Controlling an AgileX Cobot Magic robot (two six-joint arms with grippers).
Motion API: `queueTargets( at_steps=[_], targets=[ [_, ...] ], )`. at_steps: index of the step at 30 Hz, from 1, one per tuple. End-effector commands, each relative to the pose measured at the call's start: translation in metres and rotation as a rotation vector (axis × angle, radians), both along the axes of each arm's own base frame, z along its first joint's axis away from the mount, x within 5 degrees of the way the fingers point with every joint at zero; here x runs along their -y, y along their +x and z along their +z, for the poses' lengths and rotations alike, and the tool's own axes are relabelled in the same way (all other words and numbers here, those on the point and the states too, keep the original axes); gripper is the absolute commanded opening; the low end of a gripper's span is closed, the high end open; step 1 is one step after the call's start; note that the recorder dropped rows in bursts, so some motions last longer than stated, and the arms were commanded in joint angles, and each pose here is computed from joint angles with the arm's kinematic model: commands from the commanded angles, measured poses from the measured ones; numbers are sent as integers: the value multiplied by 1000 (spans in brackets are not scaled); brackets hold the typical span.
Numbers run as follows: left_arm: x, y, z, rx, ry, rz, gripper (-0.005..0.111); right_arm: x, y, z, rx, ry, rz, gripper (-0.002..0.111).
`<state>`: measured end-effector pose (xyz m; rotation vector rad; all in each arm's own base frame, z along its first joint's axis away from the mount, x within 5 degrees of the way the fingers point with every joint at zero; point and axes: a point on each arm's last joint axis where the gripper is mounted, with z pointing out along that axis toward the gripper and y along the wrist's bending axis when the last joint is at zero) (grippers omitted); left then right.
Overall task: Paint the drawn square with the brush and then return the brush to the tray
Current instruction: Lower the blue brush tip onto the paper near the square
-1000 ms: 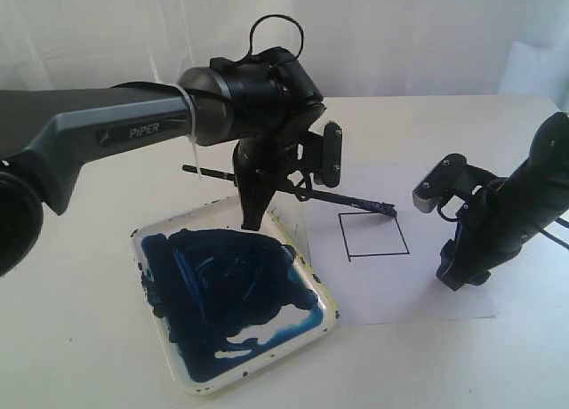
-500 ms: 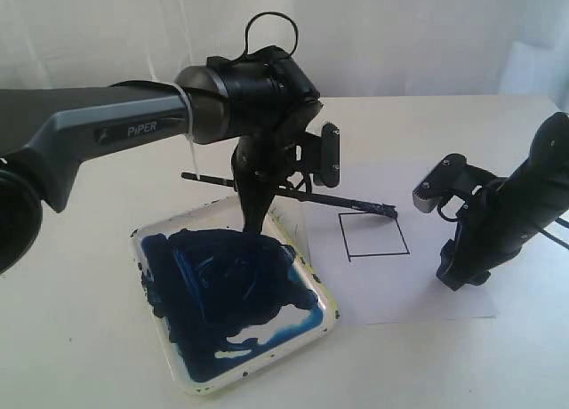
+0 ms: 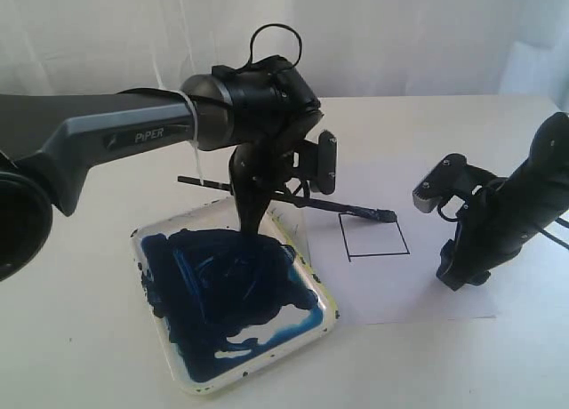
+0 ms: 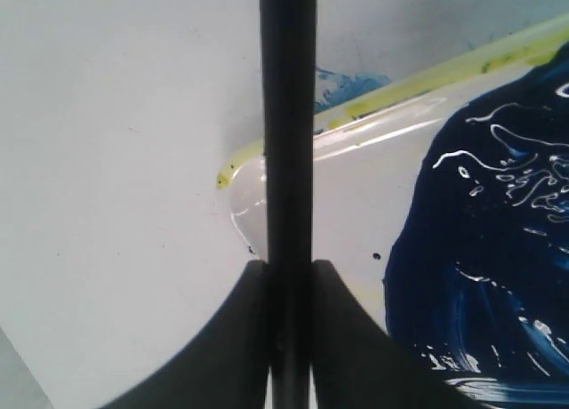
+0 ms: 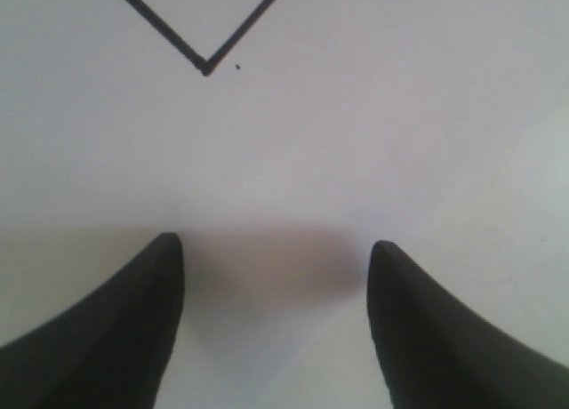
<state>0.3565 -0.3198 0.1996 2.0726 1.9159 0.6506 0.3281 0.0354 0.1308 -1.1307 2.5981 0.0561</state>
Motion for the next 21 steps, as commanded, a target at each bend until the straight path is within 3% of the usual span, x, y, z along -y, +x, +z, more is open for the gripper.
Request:
queueTargets(
  at_steps=[1,21],
  targets=[
    [-6,0,2,-14,36,34,0,1,-1,-5,-11,-9,8,57],
    [-16,1,5,6,148,56,0,1,-1,-5,-15,-3,-17,57]
  ],
)
